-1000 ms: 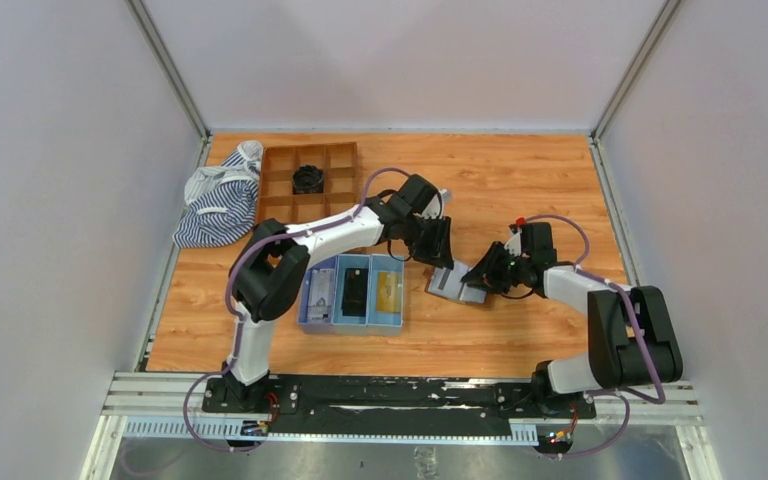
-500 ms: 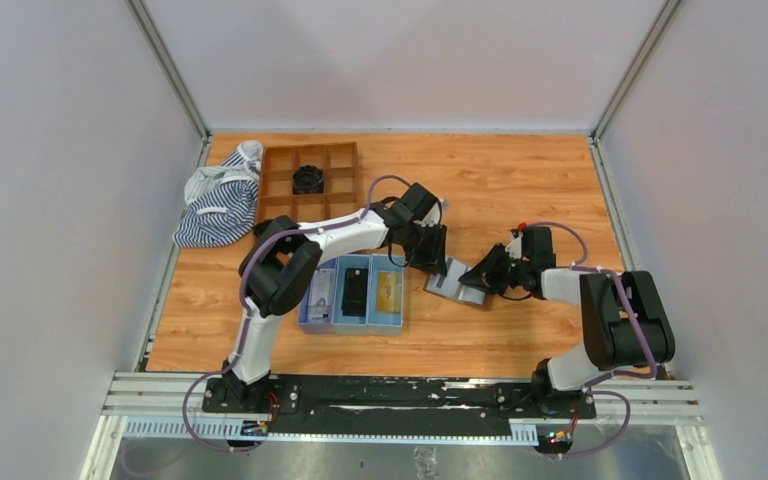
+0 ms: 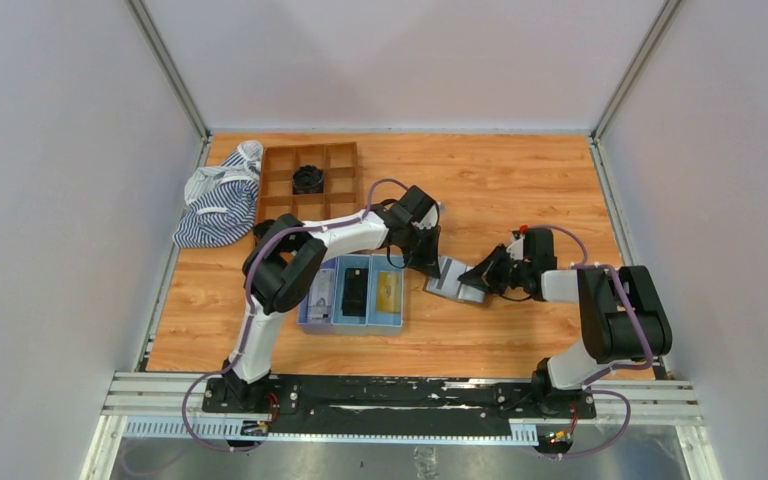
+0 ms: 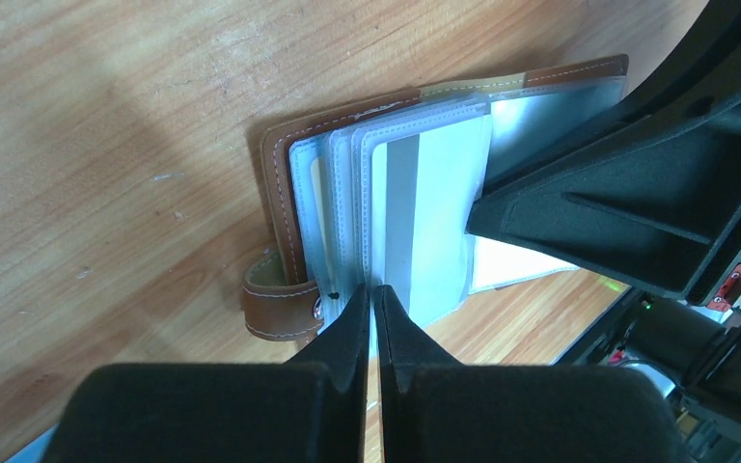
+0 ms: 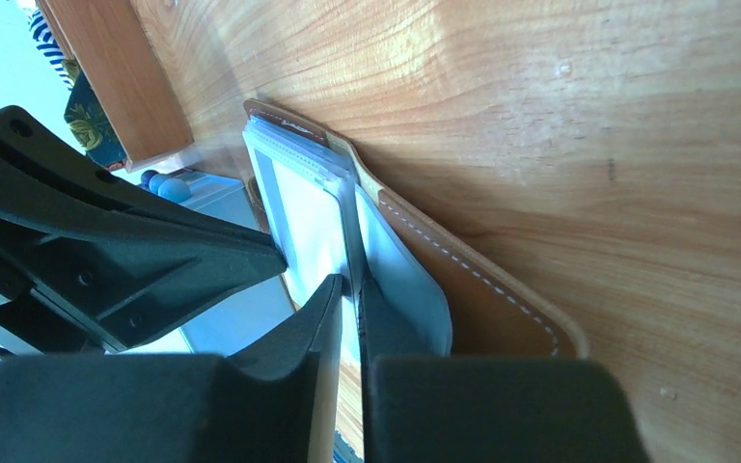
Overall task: Take the credit cards out of the card holder
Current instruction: Remove the credit card from the card holder.
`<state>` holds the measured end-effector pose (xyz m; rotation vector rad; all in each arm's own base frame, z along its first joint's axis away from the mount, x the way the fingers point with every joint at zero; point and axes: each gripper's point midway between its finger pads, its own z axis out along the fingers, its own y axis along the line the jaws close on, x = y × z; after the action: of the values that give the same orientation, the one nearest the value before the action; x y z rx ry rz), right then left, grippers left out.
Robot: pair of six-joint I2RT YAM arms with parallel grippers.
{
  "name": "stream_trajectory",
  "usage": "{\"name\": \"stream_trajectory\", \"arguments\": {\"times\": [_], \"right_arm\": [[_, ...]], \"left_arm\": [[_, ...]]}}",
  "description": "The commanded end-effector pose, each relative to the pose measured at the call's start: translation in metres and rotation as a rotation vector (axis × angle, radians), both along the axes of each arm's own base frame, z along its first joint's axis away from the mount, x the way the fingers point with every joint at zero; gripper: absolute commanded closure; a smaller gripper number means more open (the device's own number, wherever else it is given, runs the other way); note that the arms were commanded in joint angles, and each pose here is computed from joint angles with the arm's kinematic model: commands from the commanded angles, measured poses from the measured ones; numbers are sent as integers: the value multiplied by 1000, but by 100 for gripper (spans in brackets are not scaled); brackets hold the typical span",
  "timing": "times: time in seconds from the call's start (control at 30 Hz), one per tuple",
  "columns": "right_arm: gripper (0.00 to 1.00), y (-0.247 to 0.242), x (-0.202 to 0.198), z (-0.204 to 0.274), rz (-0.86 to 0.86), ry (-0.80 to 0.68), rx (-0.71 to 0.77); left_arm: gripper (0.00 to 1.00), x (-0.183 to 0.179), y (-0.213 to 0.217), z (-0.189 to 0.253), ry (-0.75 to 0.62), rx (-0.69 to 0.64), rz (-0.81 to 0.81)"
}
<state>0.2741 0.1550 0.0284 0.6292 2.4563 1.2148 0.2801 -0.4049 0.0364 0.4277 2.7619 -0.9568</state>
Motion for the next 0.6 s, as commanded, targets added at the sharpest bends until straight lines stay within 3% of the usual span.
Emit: {"name": "stream_trajectory", "arguments": {"times": [0.0, 0.1, 0.57], "right_arm": [[93, -3, -4, -6, -12, 11, -5], [100, -7, -7, -6, -26, 13, 1], [100, -26, -13, 9, -77, -43, 28]], "left_arm": [[100, -13, 2, -29, 45, 31, -15], [100, -12, 7, -32, 46, 56, 9], [100, -12, 15, -40, 67, 67, 44]]}}
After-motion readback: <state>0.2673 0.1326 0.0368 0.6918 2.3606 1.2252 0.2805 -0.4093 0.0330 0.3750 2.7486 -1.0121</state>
